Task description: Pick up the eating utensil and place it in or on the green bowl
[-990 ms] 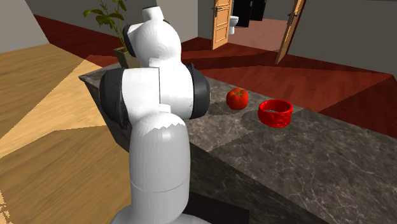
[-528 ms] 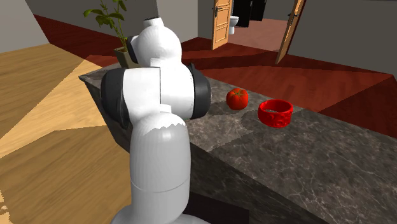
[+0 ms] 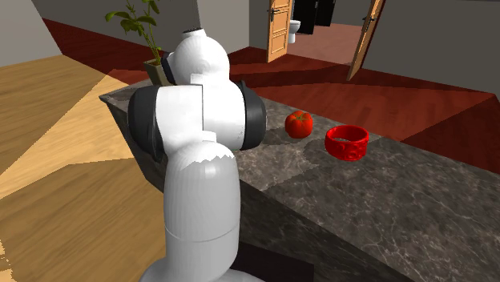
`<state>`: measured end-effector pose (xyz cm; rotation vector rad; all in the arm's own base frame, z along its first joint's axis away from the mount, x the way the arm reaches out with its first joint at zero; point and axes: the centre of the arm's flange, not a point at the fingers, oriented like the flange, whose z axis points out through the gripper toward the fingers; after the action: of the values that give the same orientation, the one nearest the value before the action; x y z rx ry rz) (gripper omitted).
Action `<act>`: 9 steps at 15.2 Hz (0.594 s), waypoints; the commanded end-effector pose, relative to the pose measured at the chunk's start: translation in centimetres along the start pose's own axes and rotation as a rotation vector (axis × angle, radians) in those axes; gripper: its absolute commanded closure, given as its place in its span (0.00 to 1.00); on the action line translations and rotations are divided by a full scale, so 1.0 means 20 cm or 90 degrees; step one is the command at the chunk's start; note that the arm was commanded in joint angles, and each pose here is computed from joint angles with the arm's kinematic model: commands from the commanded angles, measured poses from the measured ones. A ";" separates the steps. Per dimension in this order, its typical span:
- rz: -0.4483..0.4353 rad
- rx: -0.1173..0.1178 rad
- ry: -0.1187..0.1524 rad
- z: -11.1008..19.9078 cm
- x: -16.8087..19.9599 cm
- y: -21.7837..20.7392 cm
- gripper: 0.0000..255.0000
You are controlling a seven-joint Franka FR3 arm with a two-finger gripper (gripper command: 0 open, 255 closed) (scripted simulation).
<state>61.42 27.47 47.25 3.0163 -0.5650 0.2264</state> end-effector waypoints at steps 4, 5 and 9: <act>0.000 0.000 0.000 0.00 0.00 0.00 0.00; 0.000 0.000 0.000 0.00 0.00 0.00 0.00; 0.000 0.000 0.000 -0.06 0.00 0.00 0.00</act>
<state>61.35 27.56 47.69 3.0165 -0.5646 0.2255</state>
